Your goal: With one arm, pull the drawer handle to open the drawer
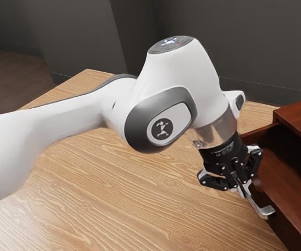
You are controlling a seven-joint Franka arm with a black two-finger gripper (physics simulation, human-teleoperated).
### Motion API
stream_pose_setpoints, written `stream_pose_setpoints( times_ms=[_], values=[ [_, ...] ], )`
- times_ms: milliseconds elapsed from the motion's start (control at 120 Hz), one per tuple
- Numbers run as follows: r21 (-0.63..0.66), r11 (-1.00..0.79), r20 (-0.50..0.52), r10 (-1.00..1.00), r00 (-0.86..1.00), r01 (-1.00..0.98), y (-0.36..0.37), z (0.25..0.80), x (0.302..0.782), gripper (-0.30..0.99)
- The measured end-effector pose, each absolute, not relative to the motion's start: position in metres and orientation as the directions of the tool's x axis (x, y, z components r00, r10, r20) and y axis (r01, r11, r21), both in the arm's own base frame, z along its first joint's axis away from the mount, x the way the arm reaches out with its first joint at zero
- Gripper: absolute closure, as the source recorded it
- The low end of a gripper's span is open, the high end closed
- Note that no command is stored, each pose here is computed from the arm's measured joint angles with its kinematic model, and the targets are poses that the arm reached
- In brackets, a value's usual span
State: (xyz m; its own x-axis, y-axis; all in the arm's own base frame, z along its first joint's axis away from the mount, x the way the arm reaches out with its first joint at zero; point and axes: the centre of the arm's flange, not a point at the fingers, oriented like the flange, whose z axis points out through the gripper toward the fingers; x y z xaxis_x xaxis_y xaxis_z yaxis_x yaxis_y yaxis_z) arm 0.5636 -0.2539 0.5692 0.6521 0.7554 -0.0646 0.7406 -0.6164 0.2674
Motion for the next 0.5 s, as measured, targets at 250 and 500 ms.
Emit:
stream_pose_setpoints(
  times_ms=[250,500],
  values=[
    [0.271,-0.604,-0.069,0.764,0.641,0.749,-0.245,0.566,0.551,0.79],
    [0.274,-0.595,-0.072,0.771,0.633,0.756,-0.238,0.567,0.541,0.79]
  ],
)
